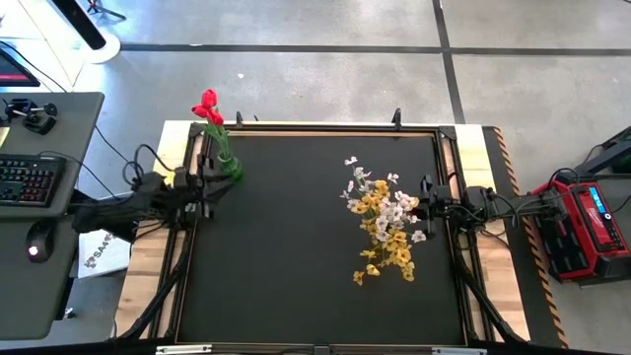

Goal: Sort flowers into vase by color
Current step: Return to Home Position

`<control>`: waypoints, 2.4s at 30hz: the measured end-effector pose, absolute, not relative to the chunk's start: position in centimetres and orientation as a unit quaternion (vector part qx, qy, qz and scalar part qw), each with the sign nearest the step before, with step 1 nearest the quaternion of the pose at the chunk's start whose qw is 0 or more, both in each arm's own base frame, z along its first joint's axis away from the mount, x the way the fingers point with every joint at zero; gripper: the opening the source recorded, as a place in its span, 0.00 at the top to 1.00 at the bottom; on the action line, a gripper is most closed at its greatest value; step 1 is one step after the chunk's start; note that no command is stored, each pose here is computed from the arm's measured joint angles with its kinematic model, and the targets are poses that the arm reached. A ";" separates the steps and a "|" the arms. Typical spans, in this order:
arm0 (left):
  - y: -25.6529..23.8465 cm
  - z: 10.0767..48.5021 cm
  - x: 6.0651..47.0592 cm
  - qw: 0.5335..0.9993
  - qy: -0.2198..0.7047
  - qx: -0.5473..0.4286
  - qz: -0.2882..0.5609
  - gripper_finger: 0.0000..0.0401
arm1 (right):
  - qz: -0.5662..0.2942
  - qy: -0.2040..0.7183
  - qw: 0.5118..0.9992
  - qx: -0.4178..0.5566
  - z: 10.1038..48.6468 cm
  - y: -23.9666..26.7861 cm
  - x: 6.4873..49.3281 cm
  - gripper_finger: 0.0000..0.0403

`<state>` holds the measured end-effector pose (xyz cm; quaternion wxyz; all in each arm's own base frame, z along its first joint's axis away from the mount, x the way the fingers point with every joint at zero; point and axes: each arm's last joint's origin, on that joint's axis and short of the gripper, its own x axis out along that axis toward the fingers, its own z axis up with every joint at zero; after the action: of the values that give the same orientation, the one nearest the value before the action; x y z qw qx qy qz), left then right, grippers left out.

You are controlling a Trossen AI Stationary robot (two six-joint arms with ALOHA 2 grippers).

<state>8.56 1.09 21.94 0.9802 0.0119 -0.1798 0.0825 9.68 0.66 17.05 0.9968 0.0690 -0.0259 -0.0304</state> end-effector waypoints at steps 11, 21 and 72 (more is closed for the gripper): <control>1.1 19.6 9.2 0.985 -0.154 0.026 0.072 0.98 | -0.030 -0.026 0.997 0.069 17.0 0.7 9.7 1.00; 0.9 18.5 9.6 0.994 -0.094 0.045 0.044 1.00 | -0.030 -0.025 0.997 0.069 17.0 0.7 9.7 1.00; 1.4 17.1 9.6 0.989 -0.027 -0.043 0.136 1.00 | -0.031 -0.026 0.997 0.069 17.0 0.7 9.7 1.00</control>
<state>9.63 1.35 17.09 0.9893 -0.0433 -0.0267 0.1364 9.69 0.65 17.04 0.9968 0.0687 -0.0255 -0.0308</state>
